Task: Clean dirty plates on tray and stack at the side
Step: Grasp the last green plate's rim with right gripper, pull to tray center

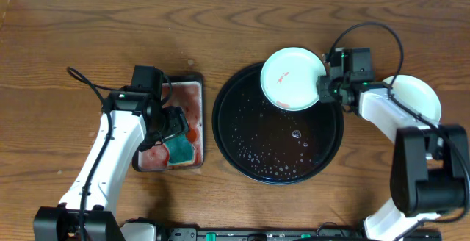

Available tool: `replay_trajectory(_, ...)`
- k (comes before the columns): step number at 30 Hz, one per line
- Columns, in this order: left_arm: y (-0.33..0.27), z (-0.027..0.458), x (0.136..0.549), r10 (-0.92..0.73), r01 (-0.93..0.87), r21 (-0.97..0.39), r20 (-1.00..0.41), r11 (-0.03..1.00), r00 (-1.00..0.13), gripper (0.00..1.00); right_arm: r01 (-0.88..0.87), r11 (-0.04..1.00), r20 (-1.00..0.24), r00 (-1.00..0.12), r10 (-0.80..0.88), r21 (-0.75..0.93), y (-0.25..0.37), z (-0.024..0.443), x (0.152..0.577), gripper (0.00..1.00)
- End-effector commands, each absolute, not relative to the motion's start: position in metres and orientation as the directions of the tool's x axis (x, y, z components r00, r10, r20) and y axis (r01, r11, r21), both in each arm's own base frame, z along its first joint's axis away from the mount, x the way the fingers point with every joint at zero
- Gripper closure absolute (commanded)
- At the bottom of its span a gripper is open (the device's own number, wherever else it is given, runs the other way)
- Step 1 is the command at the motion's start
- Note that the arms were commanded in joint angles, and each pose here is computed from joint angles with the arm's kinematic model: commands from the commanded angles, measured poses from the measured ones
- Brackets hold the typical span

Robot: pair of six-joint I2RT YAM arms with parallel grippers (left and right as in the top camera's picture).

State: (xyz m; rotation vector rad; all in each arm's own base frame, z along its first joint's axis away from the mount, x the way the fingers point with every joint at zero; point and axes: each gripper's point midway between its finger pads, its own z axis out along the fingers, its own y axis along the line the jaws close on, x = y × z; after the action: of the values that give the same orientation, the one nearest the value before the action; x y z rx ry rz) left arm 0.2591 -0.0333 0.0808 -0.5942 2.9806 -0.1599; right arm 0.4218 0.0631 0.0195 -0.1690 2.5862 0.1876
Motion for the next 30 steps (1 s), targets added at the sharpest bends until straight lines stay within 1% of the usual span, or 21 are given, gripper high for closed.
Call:
replay_trajectory(1, -0.032, 0.08, 0.257, -0.382, -0.372, -0.12, -0.07, 0.92, -0.922, 0.18, -0.181, 0.967, -0.497, -0.865, -0.069, 0.18, 0.082, 0.014, 0.417, 0.94)
replay_trajectory(2, -0.032, 0.08, 0.257, -0.382, -0.372, -0.12, -0.07, 0.92, -0.922, 0.18, -0.182, 0.967, -0.498, -0.864, -0.071, 0.178, 0.082, 0.014, 0.417, 0.98)
replay_trajectory(3, -0.032, 0.08, 0.257, -0.382, -0.372, -0.12, -0.07, 0.92, -0.922, 0.18, -0.182, 0.967, -0.502, -0.862, -0.07, 0.177, 0.081, 0.018, 0.416, 0.99)
replay_trajectory(6, -0.032, 0.08, 0.257, -0.382, -0.372, -0.12, -0.07, 0.92, -0.922, 0.18, -0.168, 0.968, -0.511, -0.858, -0.051, 0.187, 0.082, 0.03, 0.415, 0.99)
replay_trajectory(10, -0.032, 0.08, 0.257, -0.382, -0.372, -0.12, -0.07, 0.92, -0.922, 0.18, -0.154, 0.969, -0.528, -0.849, -0.03, 0.193, 0.08, 0.058, 0.407, 0.99)
replay_trajectory(13, -0.032, 0.08, 0.257, -0.382, -0.372, -0.12, -0.07, 0.92, -0.922, 0.18, -0.121, 0.97, -0.502, -0.865, 0.001, 0.211, 0.079, 0.074, 0.391, 0.99)
replay_trajectory(15, -0.032, 0.08, 0.257, -0.382, -0.372, -0.12, -0.07, 0.92, -0.922, 0.18, -0.058, 0.97, -0.443, -0.895, 0.055, 0.237, 0.077, 0.075, 0.375, 0.99)
replay_trajectory(18, -0.032, 0.08, 0.257, -0.382, -0.372, -0.12, -0.07, 0.92, -0.922, 0.18, 0.085, 0.962, -0.28, -0.947, 0.16, 0.261, 0.075, 0.059, 0.341, 0.99)
replay_trajectory(20, -0.032, 0.08, 0.257, -0.382, -0.372, -0.12, -0.07, 0.92, -0.922, 0.18, 0.183, 0.948, -0.177, -0.956, 0.233, 0.262, 0.078, 0.044, 0.319, 0.99)
replay_trajectory(22, -0.032, 0.08, 0.257, -0.382, -0.372, -0.12, -0.07, 0.92, -0.922, 0.18, 0.278, 0.925, -0.105, -0.944, 0.313, 0.258, 0.081, 0.028, 0.302, 0.99)
replay_trajectory(24, -0.032, 0.08, 0.257, -0.382, -0.372, -0.12, -0.07, 0.92, -0.922, 0.18, 0.297, 0.918, -0.094, -0.939, 0.33, 0.261, 0.085, 0.018, 0.295, 0.99)
replay_trajectory(26, -0.032, 0.08, 0.257, -0.382, -0.372, -0.12, -0.07, 0.92, -0.922, 0.18, 0.237, 0.934, -0.125, -0.953, 0.277, 0.267, 0.09, 0.012, 0.295, 0.99)
replay_trajectory(27, -0.032, 0.08, 0.257, -0.382, -0.372, -0.12, -0.07, 0.92, -0.922, 0.18, 0.151, 0.953, -0.16, -0.967, 0.198, 0.262, 0.092, 0.012, 0.298, 0.99)
replay_trajectory(28, -0.033, 0.081, 0.258, -0.382, -0.372, -0.122, -0.073, 0.92, -0.921, 0.18, 0.021, 0.969, -0.206, -0.976, 0.074, 0.245, 0.097, 0.014, 0.301, 0.99)
replay_trajectory(30, -0.036, 0.081, 0.262, -0.381, -0.367, -0.147, -0.082, 0.919, -0.921, 0.18, -0.147, 0.966, -0.262, -0.961, -0.089, 0.212, 0.103, 0.02, 0.306, 0.98)
